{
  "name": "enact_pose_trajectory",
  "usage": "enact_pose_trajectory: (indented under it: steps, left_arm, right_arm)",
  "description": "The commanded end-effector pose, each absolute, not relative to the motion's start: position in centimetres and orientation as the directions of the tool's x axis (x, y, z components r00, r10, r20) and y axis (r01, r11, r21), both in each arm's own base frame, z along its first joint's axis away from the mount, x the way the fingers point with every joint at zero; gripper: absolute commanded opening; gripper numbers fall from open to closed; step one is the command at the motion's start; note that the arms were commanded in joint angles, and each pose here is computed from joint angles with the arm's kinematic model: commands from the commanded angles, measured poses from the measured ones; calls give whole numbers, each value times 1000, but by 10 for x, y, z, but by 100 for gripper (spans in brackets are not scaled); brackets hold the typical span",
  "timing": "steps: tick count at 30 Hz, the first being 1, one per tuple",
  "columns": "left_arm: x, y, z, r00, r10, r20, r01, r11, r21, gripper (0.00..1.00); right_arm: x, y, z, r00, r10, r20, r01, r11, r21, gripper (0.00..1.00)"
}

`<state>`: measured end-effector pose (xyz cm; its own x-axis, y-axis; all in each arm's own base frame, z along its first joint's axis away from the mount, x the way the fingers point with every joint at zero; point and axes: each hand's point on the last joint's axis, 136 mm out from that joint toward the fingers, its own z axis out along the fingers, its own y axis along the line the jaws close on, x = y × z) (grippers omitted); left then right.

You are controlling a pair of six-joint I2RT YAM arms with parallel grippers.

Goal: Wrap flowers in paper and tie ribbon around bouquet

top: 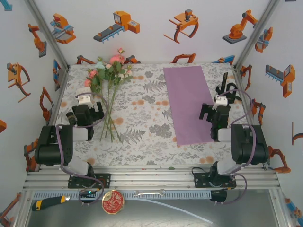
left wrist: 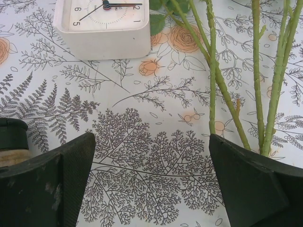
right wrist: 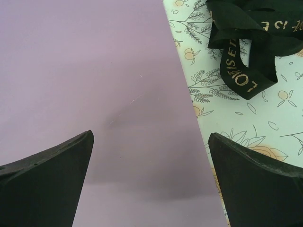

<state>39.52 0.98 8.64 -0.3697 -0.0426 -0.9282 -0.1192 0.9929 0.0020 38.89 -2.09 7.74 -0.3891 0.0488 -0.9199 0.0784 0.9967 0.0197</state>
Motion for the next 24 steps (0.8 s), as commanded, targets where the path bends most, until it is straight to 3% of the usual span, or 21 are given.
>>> enact_pose_trajectory:
  steps: [1, 24]
  left_arm:
    - [397, 8, 89, -365, -31, -930, -103, 995, 8, 97]
    - [381, 15, 114, -297, -29, -954, -153, 988, 17, 97]
  right_arm:
    - [395, -23, 88, -365, 44, -930, 75, 997, 17, 99]
    - [396, -24, 91, -358, 51, -932, 86, 996, 21, 99]
